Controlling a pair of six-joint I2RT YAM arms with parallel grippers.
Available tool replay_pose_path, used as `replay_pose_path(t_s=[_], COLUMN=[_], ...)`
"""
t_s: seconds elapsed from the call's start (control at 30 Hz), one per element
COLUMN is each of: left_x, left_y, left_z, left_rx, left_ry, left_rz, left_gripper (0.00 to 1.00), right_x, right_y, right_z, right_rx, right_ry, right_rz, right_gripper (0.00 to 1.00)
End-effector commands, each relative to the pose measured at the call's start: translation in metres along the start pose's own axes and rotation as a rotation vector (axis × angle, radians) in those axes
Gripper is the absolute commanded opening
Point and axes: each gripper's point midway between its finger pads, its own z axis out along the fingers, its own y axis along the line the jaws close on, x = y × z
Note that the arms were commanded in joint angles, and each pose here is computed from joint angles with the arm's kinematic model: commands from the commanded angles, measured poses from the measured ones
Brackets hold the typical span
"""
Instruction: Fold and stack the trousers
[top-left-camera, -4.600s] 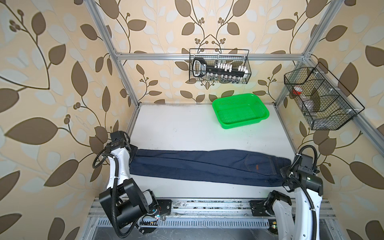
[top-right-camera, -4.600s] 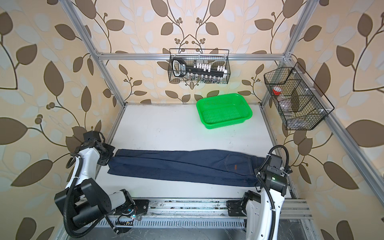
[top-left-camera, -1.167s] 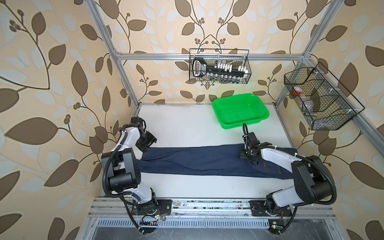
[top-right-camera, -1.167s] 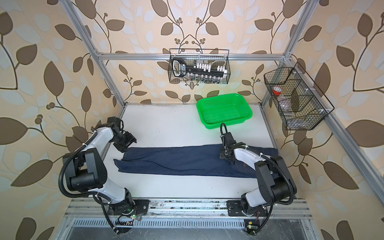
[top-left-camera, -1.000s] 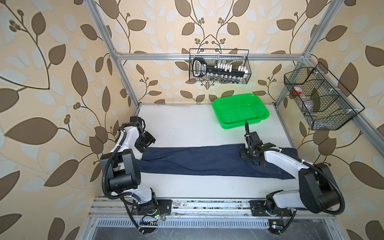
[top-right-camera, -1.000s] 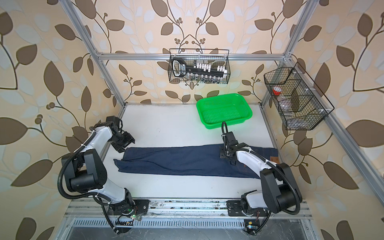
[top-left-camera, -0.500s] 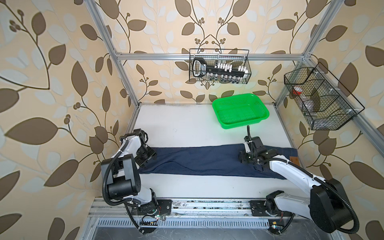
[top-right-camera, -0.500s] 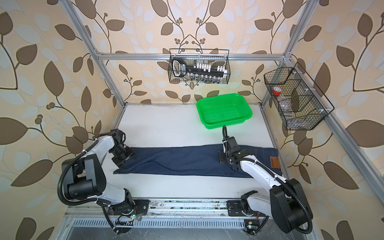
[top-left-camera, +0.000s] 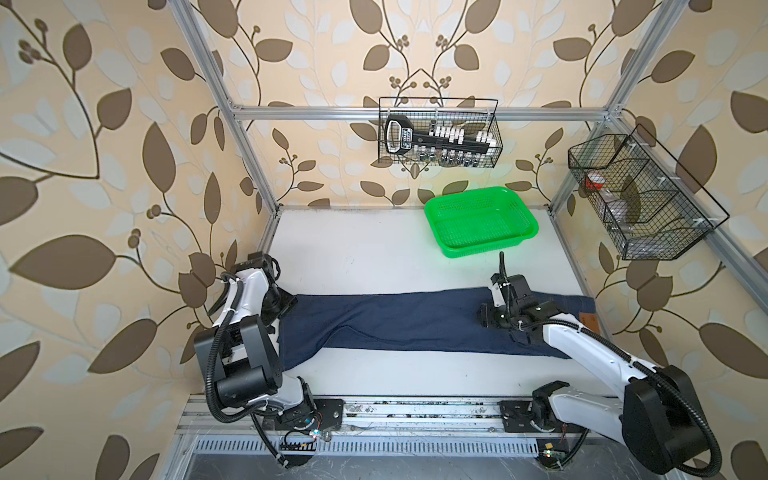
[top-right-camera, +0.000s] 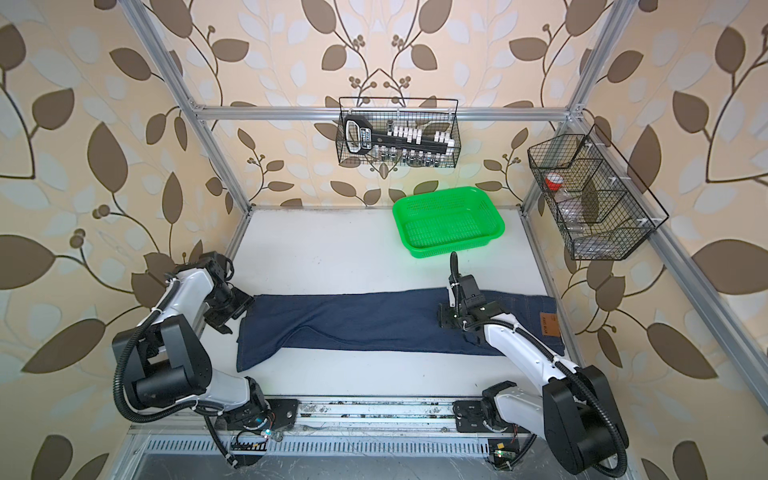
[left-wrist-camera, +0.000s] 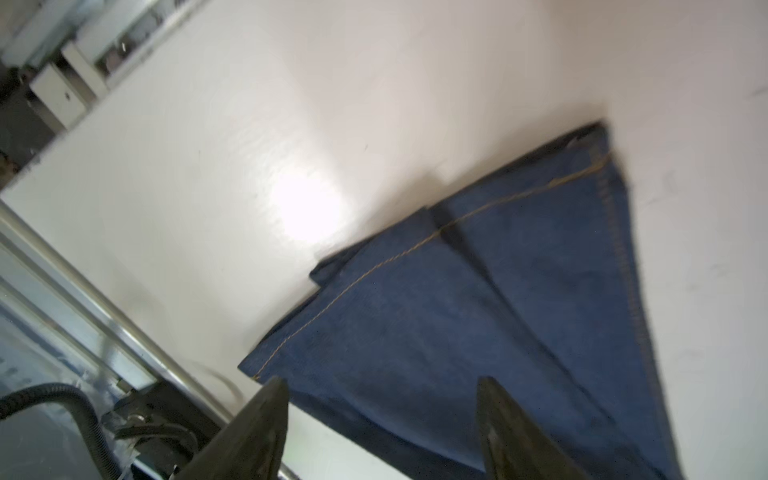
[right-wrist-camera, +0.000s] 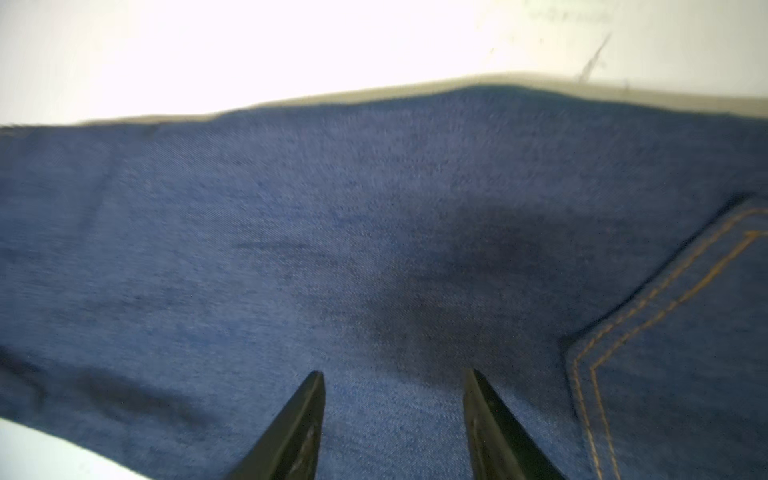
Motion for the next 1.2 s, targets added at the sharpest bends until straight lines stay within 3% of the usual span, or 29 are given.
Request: replay_pose_path(t_s=[0.0, 0.1, 0.2, 0.37, 0.63, 0.77, 0.87, 1.17], left_x=[-0.006, -0.012, -0.014, -0.010, -0.004, -0.009, -0.008, -0.016], left_y=[0.002, -0.005, 0.004, -0.004, -0.002, 0.000, -0.002, 0.002], left_z=[0.008, 0.019, 0.032, 0.048, 0.068, 0.073, 0.076, 0.041], left_rx=[-0.001, 0.021, -0.043, 0.007, -0.010, -0.033, -0.028, -0.063], left_ry=[0.046, 0.067, 0.093, 0.134, 0.172, 0.159, 0.169, 0.123], left_rz=[-0.058, -0.071, -0.026, -0.012, -0.020, -0.008, -0.010, 0.027], left_gripper=[0.72, 0.68, 0.62, 0.53, 0.31, 0.26, 0.14, 0.11], right_x=[-0.014, -0.016, -0.017, -0.012, -0.006, -0.008, -0.008, -0.004], right_y=[0.008, 0.009, 0.012, 0.015, 0.014, 0.014, 0.015, 0.014], right_z=[-0.013, -0.018, -0.024, -0.032, -0.032, -0.032, -0.032, -0.032], right_rx=[-0.038, -0.054, -0.071, -0.090, -0.094, -0.099, -0.101, -0.104], right_ry=[-0.044, -0.065, -0.083, -0.093, -0.084, -0.086, -0.085, -0.078], right_rz=[0.004, 0.029, 0.040, 0.042, 0.039, 0.042, 0.043, 0.047], right_gripper=[0.54, 0.54, 0.54, 0.55, 0.55, 0.55, 0.55, 0.55])
